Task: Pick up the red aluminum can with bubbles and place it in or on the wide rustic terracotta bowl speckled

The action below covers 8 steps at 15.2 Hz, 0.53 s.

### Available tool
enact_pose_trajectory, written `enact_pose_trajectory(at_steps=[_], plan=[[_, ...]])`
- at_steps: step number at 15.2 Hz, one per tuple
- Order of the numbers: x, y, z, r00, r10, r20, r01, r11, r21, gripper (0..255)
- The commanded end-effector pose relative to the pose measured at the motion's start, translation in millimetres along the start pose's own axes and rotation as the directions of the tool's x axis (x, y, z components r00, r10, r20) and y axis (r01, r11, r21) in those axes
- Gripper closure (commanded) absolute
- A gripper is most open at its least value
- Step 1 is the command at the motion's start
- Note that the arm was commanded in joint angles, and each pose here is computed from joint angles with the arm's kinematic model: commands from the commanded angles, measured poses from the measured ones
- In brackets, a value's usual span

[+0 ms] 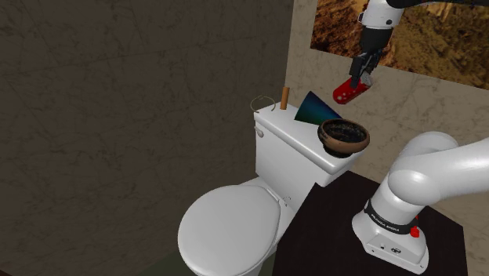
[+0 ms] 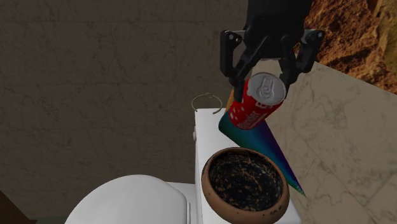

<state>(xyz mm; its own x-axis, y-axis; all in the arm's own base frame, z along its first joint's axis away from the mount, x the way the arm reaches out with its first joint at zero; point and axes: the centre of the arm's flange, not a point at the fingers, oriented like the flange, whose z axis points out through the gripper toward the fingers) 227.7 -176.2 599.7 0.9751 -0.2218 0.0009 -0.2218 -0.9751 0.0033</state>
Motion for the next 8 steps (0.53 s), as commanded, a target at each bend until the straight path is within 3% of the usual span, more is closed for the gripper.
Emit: enact_pose_trajectory(at_steps=[1,8], plan=[[-3,-2,10,1.0,0.0,0.0,0.0,1.0,0.0,255],[-3,-2,47,1.0,0.0,0.0,0.0,1.0,0.0,255]])
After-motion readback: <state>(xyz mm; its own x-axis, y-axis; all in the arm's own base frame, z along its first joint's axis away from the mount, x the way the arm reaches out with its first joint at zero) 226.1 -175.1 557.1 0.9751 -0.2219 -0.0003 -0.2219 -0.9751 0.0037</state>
